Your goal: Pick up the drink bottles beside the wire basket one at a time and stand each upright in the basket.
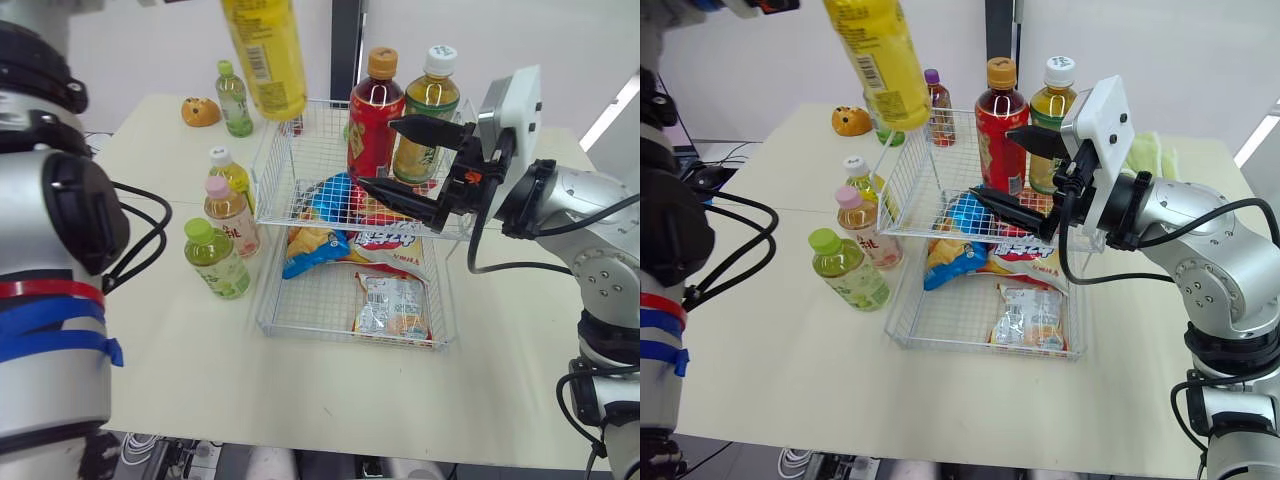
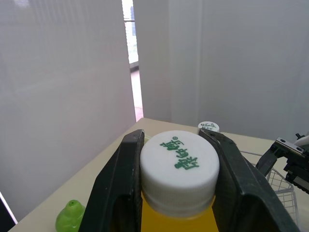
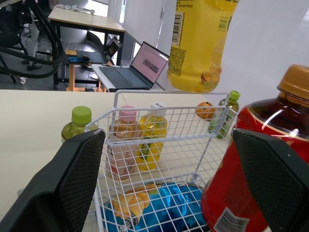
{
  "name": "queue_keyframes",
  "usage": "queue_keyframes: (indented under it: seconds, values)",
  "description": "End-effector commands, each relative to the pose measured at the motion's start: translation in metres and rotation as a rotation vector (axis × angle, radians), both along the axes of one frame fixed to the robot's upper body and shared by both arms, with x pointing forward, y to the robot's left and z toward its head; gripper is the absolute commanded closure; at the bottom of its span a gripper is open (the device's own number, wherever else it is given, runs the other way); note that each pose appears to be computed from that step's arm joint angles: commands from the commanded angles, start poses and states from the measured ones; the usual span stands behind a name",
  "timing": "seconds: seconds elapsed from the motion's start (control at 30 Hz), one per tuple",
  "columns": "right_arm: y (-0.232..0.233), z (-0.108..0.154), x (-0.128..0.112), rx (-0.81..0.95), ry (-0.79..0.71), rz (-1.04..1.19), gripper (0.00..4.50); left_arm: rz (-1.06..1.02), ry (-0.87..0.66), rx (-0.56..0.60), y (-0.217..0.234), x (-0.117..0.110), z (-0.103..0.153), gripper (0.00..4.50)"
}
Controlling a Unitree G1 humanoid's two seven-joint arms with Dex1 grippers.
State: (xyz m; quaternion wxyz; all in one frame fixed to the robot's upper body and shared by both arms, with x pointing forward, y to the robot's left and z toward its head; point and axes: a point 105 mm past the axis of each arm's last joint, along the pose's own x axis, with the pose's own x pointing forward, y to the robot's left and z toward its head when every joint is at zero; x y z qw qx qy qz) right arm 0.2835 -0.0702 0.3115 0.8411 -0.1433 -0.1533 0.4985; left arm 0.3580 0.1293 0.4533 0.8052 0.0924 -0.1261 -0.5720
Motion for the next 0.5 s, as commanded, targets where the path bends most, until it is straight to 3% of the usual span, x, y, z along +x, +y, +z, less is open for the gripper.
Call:
queue_keyframes:
  seconds: [0.03,0.5]
  values:
    - [-0.003,0.01,-0.007,0.009,-0.058,-0.028,0.0,-0.035,-0.074,-0.022,-0.008,-0.01,0.017,3.13]
    - [-0.007,0.011,-0.006,0.006,-0.055,-0.081,0.0,-0.005,0.023,0.01,-0.029,0.029,-0.044,3.13]
